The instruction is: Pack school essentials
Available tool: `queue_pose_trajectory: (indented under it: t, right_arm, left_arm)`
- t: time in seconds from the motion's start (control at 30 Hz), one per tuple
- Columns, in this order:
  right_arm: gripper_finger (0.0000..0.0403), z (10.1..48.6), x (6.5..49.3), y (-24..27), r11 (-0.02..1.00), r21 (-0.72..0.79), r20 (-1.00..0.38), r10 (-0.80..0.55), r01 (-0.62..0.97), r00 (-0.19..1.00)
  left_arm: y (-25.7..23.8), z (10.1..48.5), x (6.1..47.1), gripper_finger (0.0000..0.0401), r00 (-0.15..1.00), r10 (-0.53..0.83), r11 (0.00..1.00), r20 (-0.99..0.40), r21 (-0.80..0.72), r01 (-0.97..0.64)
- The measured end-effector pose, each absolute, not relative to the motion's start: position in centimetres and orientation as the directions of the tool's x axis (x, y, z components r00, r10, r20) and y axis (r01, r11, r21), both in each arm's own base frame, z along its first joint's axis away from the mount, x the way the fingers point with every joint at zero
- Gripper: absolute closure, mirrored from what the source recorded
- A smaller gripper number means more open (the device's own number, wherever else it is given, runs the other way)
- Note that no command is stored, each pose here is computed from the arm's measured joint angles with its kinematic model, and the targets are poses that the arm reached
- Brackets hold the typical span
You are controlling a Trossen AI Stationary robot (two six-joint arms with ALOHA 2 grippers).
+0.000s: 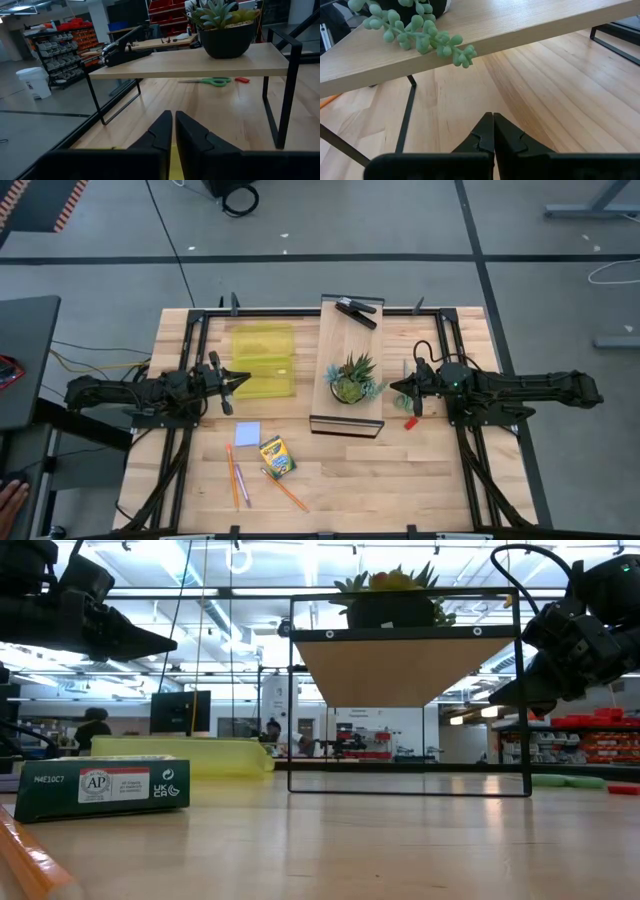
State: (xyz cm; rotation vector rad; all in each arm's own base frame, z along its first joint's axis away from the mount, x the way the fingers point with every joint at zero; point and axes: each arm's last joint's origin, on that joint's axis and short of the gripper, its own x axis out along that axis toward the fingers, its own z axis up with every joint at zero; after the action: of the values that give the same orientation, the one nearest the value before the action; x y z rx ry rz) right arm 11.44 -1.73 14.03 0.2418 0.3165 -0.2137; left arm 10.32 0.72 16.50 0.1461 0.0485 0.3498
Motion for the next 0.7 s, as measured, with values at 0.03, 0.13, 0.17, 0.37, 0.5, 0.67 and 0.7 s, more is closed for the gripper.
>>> queue_pose_trajectory:
  t: [0.03, 0.13, 0.17, 0.37, 0.5, 0.67, 0.7]
  right_arm:
    - [0.0395, 14.01, 11.44, -1.73, 0.949, 0.200, -0.332, -0.169, 0.244, 0.928]
    - [0.0395, 14.01, 11.44, -1.73, 0.949, 0.201, -0.332, -0.169, 0.244, 0.928]
    - [0.0395, 14.01, 11.44, -1.74, 0.949, 0.200, -0.332, -0.169, 0.244, 0.928]
    - [0.0395, 14.01, 11.44, -1.73, 0.949, 0.201, -0.332, -0.169, 0.244, 0.928]
    - [0.0395, 14.02, 11.44, -1.74, 0.949, 0.200, -0.332, -0.169, 0.245, 0.928]
    - [0.0395, 14.01, 11.44, -1.73, 0.949, 0.200, -0.332, -0.169, 0.244, 0.928]
    - [0.0395, 14.01, 11.44, -1.73, 0.949, 0.201, -0.332, -0.169, 0.244, 0.928]
  left_arm:
    - [0.72, 16.49, 10.32, 0.0367, 0.938, 0.345, 0.929, -0.022, 0.151, -0.338]
    - [0.72, 16.48, 10.32, 0.0363, 0.938, 0.345, 0.929, -0.023, 0.151, -0.338]
    - [0.72, 16.50, 10.32, 0.0362, 0.938, 0.345, 0.929, -0.022, 0.151, -0.338]
    - [0.72, 16.49, 10.32, 0.0370, 0.938, 0.345, 0.929, -0.022, 0.151, -0.338]
    - [0.72, 16.50, 10.32, 0.0373, 0.938, 0.345, 0.929, -0.022, 0.151, -0.338]
    - [0.72, 16.49, 10.32, 0.0365, 0.938, 0.345, 0.929, -0.022, 0.151, -0.338]
    - [0.72, 16.50, 10.32, 0.0364, 0.938, 0.345, 0.929, -0.022, 0.151, -0.338]
